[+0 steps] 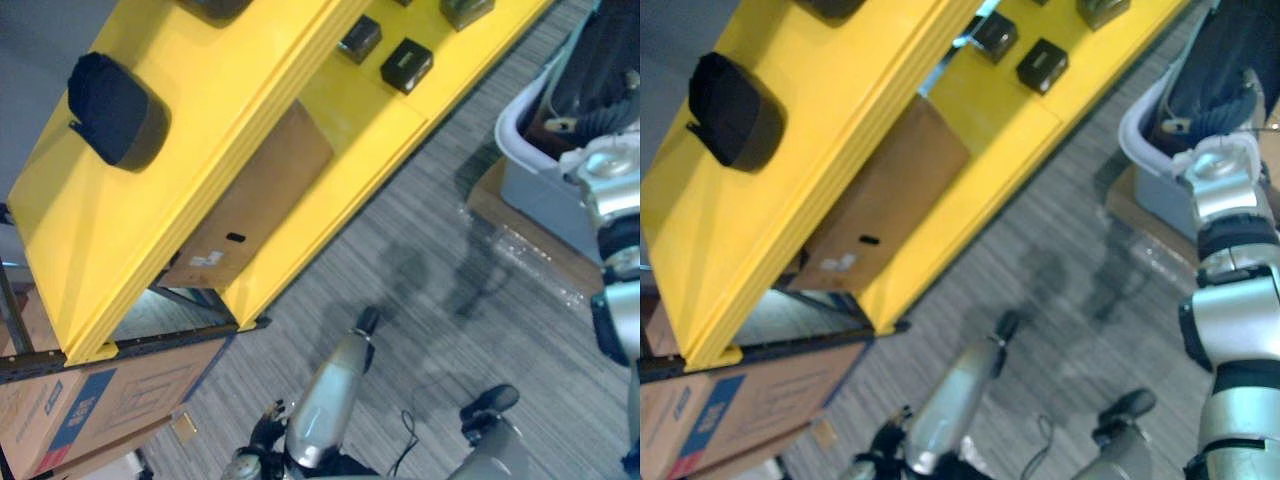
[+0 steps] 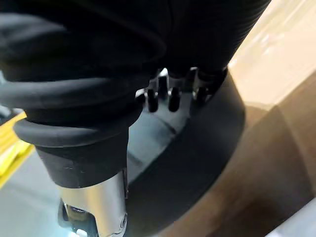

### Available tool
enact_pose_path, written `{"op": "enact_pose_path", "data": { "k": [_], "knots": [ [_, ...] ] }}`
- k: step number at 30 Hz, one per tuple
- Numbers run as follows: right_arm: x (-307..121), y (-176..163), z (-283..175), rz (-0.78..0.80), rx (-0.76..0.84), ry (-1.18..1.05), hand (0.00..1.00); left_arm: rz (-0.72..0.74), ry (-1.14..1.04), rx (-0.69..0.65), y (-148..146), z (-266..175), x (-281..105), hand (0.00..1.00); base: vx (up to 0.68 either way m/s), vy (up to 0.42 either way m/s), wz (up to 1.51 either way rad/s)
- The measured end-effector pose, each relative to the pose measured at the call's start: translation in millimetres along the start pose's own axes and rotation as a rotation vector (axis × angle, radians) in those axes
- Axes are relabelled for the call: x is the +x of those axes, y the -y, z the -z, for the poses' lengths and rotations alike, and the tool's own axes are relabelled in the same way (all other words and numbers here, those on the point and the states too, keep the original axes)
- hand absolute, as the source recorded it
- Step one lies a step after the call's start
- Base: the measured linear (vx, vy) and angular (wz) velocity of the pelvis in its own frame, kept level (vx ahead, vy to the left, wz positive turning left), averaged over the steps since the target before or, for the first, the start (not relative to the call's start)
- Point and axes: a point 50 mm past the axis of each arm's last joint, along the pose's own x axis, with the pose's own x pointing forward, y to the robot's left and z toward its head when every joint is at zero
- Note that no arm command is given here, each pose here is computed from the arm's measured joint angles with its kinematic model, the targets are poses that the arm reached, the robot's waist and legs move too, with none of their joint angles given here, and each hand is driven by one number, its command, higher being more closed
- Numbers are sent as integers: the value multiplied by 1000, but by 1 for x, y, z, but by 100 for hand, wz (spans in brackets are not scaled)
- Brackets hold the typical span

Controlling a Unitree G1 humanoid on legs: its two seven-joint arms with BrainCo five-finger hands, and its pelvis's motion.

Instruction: Walk over and take plastic housings, then place them on the shelf

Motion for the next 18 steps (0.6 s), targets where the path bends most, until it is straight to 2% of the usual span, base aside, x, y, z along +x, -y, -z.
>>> {"op": "enact_pose_path", "data": {
  "k": [10,18],
  "knots": [
    [4,19,23,83,-75,-177,0,-15,-2,-6,-2,3,-2,0,2,6,-3],
    [8,28,25,38,-87,-189,0,-19,11,-9,-3,3,-4,0,18,2,-3]
  ]
}}
